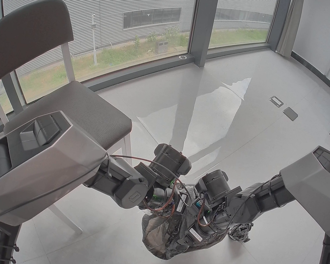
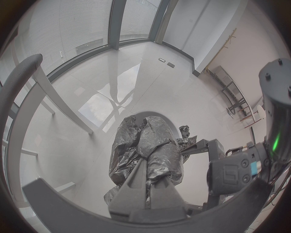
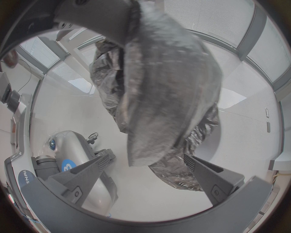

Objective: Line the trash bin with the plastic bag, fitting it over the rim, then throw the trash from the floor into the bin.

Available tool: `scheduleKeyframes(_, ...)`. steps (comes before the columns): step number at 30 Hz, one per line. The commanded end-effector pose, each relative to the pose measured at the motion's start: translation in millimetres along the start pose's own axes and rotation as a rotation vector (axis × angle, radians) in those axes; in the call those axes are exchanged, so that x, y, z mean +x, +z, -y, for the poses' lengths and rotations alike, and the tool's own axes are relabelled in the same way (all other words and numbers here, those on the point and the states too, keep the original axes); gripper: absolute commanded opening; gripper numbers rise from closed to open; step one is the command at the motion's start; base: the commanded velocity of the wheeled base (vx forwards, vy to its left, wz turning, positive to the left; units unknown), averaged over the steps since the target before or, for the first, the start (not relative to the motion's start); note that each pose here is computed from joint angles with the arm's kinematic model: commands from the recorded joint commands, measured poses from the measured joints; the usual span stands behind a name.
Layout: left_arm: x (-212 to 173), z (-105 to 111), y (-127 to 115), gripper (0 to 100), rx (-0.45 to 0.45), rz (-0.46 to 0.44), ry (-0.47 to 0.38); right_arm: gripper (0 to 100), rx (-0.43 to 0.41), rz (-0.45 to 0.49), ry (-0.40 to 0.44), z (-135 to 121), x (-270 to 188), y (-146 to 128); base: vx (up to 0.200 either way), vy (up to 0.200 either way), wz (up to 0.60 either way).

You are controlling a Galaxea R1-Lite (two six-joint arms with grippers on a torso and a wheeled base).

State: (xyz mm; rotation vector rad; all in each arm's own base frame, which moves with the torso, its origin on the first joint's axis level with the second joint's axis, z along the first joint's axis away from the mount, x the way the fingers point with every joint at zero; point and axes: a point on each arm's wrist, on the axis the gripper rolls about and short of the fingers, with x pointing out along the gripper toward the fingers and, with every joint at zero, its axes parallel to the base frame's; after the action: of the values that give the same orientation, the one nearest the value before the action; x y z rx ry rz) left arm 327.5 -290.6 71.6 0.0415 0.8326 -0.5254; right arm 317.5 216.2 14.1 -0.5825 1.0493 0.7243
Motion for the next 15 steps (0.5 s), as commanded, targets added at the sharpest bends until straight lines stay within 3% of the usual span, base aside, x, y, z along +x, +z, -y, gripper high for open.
scheduleKeyframes(1,-1,1,1,0,0.001,0.005,-0.002,100,-0.003,-0.007,0.008,-2,7,2,0.000,0.000,0.00)
scheduleKeyframes(7,-1,0,1,0,0.000,0.004,-0.001,100,-0.009,-0.009,0.005,-1,17,5,0.000,0.000,0.00)
scheduleKeyframes(8,-1,0,1,0,0.000,0.004,-0.001,0,-0.012,-0.009,0.005,0,18,6,0.000,0.000,0.00)
scheduleKeyframes(15,-1,0,1,0,-0.002,0.004,-0.001,0,-0.007,-0.005,-0.002,1,21,8,0.000,0.000,0.00)
